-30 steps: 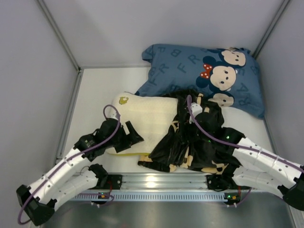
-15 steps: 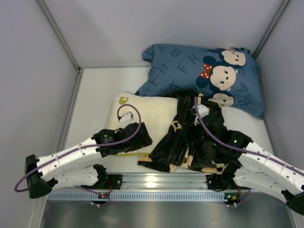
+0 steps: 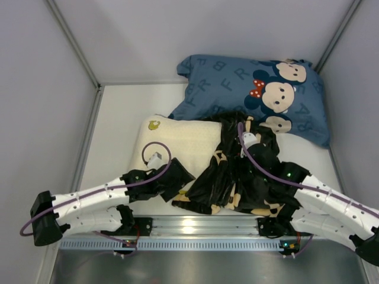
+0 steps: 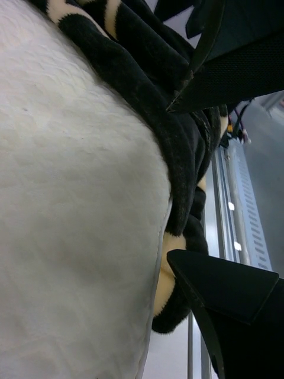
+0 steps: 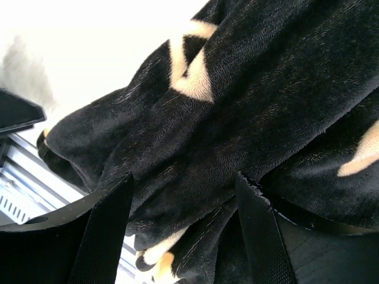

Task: Remove the pillowcase from the pillow

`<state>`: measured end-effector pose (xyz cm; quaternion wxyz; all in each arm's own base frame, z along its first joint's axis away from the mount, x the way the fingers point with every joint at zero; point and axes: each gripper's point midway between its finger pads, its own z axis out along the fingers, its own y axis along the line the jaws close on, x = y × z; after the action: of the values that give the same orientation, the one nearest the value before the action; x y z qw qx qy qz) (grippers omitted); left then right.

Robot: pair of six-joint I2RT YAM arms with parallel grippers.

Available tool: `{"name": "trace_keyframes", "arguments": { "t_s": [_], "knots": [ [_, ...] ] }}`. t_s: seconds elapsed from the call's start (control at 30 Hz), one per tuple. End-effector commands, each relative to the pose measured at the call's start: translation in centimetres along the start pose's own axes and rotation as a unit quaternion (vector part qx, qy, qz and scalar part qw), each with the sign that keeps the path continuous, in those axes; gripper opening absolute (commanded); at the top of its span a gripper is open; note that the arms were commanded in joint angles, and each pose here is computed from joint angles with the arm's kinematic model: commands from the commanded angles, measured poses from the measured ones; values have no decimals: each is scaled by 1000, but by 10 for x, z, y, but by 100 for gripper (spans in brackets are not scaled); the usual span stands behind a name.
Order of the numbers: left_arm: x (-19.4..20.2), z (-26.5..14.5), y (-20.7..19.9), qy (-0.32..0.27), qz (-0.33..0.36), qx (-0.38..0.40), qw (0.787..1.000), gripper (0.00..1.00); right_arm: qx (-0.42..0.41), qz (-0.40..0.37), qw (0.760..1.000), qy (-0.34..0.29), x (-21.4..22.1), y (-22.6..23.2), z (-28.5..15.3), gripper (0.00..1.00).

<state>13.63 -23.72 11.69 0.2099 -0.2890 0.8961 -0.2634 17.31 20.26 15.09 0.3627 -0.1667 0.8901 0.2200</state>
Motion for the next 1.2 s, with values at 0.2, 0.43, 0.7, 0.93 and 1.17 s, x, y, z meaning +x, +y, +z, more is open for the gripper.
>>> {"name": "trace_keyframes", "arguments": {
  "t_s": [0.2, 0.43, 0.7, 0.93, 1.17],
  "knots": [
    [-7, 11, -1, -5, -211, 64, 975, 99, -47, 19, 998, -47, -17, 17, -28, 66],
    [-18, 13, 19, -25, -246, 78, 966, 99, -54, 19, 998, -31, -12, 20, -26, 66],
    [-42, 15, 33, -81, -265, 104, 955, 84, -62, 13, 998, 7, 8, 30, -15, 65],
    [-57, 5, 27, -117, -241, 135, 954, 15, -92, 3, 995, 28, 25, 64, -8, 65],
    [-62, -8, 11, -125, -199, 155, 960, 0, -59, -37, 996, 56, 50, 78, 7, 65]
  ]
}}
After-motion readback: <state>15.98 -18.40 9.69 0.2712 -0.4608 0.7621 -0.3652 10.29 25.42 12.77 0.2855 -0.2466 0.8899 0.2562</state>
